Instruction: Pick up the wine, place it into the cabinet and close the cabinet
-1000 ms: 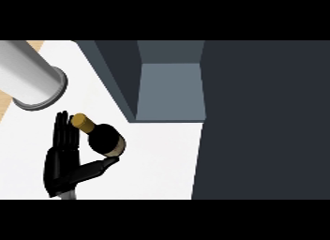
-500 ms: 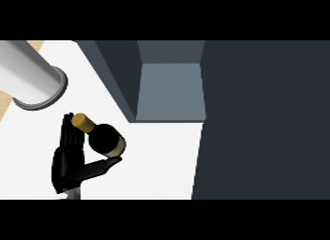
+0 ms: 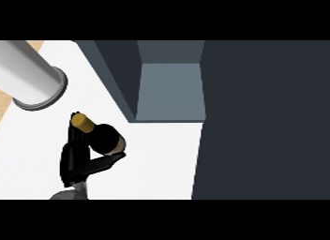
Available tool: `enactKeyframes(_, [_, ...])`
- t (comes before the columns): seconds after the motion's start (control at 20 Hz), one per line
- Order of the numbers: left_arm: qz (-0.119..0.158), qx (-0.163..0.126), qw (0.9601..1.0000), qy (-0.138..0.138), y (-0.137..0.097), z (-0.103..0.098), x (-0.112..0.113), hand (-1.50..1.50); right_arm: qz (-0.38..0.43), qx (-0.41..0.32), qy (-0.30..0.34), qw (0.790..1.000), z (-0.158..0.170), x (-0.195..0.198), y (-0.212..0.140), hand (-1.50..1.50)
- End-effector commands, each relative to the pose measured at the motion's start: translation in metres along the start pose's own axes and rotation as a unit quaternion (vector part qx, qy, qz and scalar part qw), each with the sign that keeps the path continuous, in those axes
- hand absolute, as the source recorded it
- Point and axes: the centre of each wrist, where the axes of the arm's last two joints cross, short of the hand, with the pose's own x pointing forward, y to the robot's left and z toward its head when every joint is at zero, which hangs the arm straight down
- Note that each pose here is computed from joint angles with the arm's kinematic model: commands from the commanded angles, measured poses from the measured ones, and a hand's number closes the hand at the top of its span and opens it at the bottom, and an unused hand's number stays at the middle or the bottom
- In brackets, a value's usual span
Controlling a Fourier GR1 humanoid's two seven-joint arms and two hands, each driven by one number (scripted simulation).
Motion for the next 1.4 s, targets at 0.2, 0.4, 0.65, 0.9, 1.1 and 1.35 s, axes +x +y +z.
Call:
enactKeyframes(0.2, [0.018,-0.004,0.9998,0.002,0.016,0.009,-0.017,-1.50,-0.016,0.010,-0.030,0.999,0.023,0.021,0.005,-1.50])
enactKeyframes(0.4, [0.022,-0.009,0.9997,-0.002,0.003,0.006,-0.016,-1.50,-0.011,0.012,-0.030,0.999,0.016,0.017,-0.003,-1.50])
enactKeyframes(0.65, [0.052,-0.017,0.9985,-0.006,-0.003,0.000,-0.027,-1.50,-0.011,0.014,-0.029,0.999,0.020,0.011,-0.002,-1.50])
enactKeyframes(0.9, [0.068,-0.073,0.9950,0.001,-0.009,-0.018,-0.029,1.50,-0.018,0.013,-0.020,1.000,0.019,0.002,0.002,-1.50])
enactKeyframes(1.1, [0.032,-0.097,0.9948,-0.002,-0.022,-0.003,-0.049,1.50,-0.026,0.011,-0.027,0.999,0.026,0.020,0.003,-1.50])
enactKeyframes(1.35, [0.003,-0.147,0.9891,-0.009,0.059,-0.008,-0.022,1.50,-0.001,0.010,-0.027,1.000,0.011,0.014,-0.008,-1.50])
